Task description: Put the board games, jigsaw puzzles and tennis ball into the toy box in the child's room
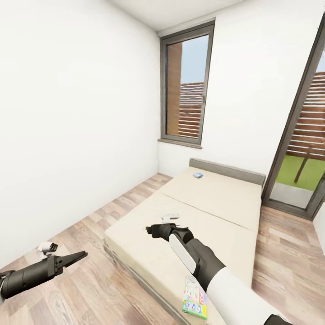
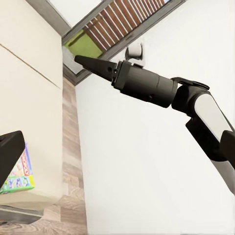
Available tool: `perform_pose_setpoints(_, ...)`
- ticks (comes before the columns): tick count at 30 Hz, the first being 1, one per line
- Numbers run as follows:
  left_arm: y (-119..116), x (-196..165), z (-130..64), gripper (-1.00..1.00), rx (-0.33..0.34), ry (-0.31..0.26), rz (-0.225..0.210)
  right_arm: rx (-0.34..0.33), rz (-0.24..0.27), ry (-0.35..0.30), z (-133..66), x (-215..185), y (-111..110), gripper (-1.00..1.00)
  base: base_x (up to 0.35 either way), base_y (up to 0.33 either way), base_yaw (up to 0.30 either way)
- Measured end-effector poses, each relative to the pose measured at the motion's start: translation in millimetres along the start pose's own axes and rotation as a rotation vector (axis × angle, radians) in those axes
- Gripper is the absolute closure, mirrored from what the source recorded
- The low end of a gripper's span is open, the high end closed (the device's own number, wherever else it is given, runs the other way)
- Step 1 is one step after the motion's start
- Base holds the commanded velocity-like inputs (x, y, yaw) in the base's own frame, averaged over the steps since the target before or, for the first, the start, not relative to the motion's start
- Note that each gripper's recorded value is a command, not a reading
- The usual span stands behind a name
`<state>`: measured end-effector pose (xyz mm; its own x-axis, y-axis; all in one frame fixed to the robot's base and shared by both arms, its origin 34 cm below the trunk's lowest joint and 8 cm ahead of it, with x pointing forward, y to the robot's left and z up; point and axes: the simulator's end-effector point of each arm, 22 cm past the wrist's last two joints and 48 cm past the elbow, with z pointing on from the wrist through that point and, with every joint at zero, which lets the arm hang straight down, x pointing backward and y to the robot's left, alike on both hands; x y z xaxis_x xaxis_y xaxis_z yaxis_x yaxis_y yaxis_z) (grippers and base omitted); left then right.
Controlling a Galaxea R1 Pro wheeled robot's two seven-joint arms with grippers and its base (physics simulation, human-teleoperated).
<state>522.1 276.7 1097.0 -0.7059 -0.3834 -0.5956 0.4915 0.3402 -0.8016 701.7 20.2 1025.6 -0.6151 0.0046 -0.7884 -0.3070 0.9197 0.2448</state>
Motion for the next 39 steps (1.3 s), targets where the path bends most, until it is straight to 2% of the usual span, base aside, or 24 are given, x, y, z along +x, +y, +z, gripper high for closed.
perform_pose_setpoints(39,-12,-5,-2.1,-1.00,0.013,-0.011,0.027,0.000,-0.012,-0.029,-11.1,-14,5,-1.00,0.000,0.000,-0.257)
